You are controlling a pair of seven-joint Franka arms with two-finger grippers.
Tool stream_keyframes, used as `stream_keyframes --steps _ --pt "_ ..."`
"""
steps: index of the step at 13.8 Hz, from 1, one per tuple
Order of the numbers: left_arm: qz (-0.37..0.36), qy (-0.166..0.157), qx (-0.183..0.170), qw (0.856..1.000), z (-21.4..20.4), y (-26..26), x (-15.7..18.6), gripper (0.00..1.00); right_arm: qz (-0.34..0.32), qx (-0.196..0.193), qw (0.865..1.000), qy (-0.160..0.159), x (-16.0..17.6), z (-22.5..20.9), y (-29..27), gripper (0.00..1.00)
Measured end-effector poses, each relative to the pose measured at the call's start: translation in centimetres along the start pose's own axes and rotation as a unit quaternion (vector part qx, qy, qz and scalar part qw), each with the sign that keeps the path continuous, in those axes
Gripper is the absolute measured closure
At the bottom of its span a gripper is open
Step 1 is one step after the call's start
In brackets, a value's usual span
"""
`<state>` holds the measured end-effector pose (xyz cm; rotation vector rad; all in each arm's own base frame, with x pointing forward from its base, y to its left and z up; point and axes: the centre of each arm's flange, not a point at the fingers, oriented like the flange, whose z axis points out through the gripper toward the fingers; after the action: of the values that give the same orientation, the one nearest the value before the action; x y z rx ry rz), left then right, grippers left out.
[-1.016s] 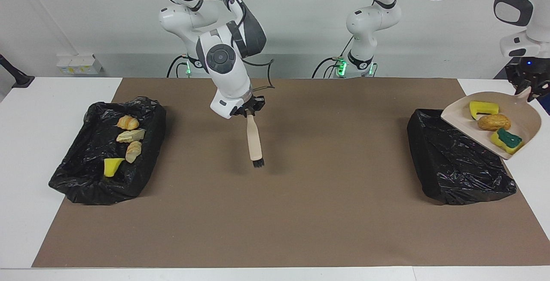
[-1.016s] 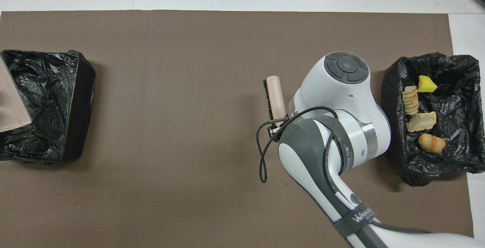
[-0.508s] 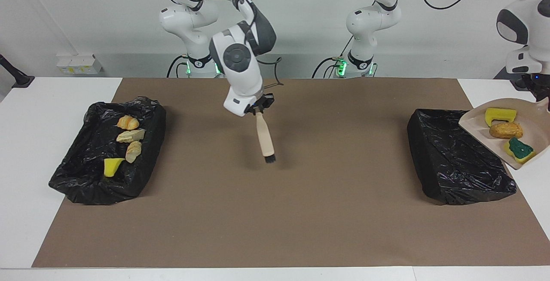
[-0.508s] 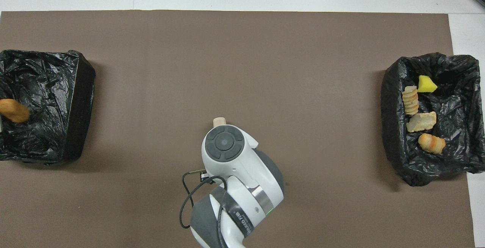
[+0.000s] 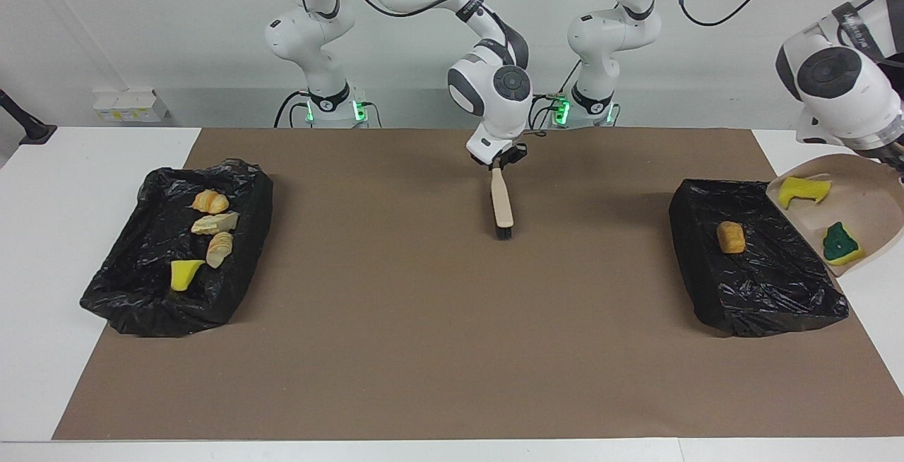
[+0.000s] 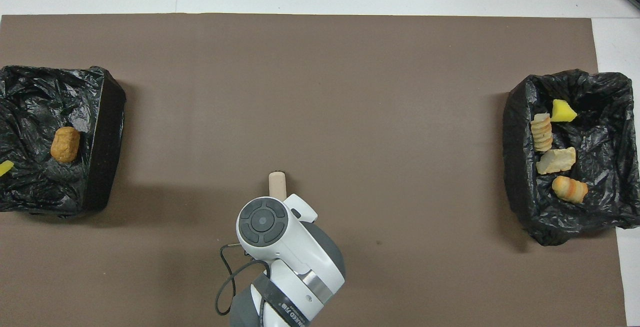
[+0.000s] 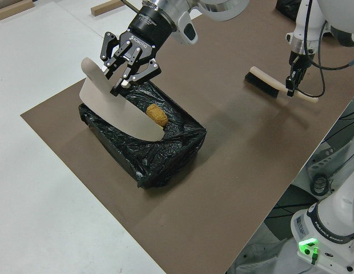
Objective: Sweep and dump trash in bin
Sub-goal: 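Lower the brush onto the table center with the right gripper and release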
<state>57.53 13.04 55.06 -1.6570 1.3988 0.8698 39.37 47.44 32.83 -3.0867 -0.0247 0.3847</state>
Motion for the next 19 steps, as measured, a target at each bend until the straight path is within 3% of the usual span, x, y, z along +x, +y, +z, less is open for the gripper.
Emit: stream_keyframes --steps 5,10,19 --pt "-0.007 -0.084 0.005 0.996 -2.3 0.3 -0.6 0.67 0.014 0.005 1.000 0.000 1.8 -3.5 1.0 0.01" --pt "-0.004 -0.124 0.023 0.992 -6.1 0.4 -0.3 0.67 0.012 0.027 0.999 0.027 4.8 -9.7 5.3 0.00" --pt "-0.009 -0.124 0.039 0.991 -7.6 0.2 -0.5 0.67 -0.062 0.037 0.996 0.059 10.6 -20.3 19.7 0.00"
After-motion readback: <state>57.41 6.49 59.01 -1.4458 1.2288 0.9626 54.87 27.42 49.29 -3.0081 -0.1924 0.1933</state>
